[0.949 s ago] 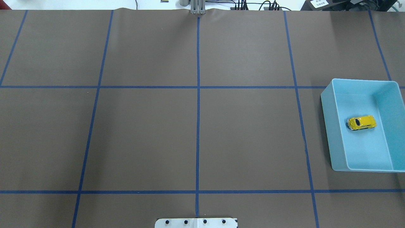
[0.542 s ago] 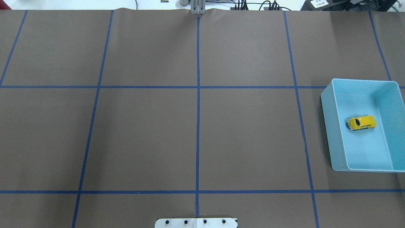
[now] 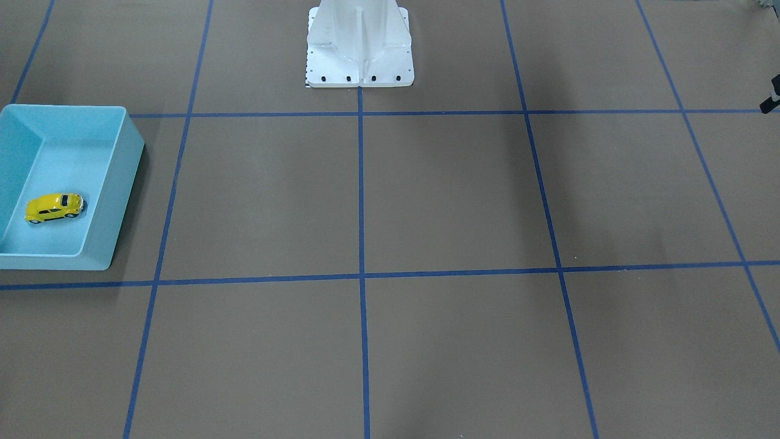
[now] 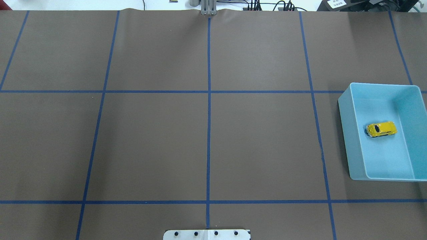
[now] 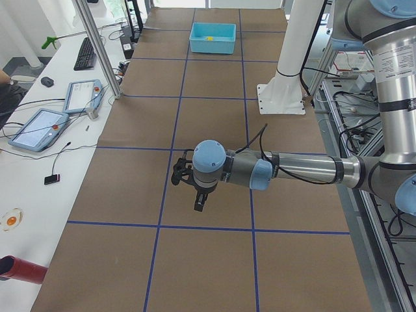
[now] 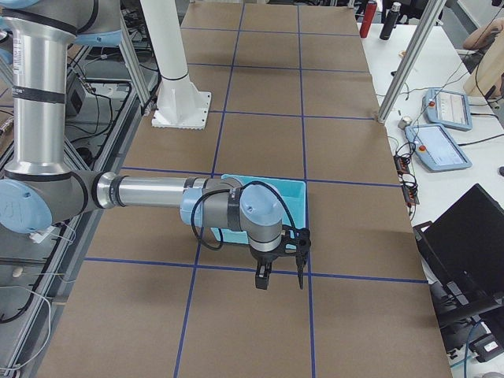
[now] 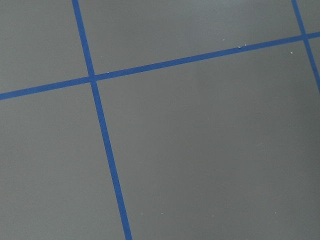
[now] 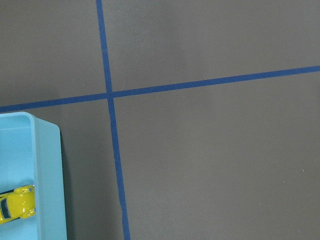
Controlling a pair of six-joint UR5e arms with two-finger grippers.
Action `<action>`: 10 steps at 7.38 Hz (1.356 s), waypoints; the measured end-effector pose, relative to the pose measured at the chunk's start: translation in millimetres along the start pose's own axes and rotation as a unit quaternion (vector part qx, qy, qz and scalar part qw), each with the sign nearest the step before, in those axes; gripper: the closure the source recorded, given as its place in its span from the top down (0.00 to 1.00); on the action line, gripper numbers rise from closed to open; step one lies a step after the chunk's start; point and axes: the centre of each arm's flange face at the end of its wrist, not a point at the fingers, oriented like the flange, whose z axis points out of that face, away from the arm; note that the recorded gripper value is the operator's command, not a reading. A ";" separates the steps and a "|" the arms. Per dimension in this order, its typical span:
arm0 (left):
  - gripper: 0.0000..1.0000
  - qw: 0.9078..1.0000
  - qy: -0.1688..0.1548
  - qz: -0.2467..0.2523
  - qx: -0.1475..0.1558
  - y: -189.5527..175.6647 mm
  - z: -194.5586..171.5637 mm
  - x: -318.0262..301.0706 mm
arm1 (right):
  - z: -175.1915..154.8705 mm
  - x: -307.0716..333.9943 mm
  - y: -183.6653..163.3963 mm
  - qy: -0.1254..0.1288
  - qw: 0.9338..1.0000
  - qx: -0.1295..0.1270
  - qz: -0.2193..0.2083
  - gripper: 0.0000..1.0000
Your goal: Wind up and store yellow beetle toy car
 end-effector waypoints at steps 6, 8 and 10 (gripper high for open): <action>1.00 1.000 0.001 0.002 0.000 3.4 0.8 -0.9 | 0.5 0.1 0.8 -0.001 1.000 -0.003 0.002 0.99; 1.00 1.000 0.002 0.001 -0.001 4.0 0.8 -1.1 | 0.5 0.3 0.8 -0.001 1.000 -0.003 0.003 0.99; 1.00 1.000 0.001 -0.002 -0.003 4.9 2.3 -3.3 | 0.4 0.4 0.9 -0.002 1.000 -0.003 0.003 0.99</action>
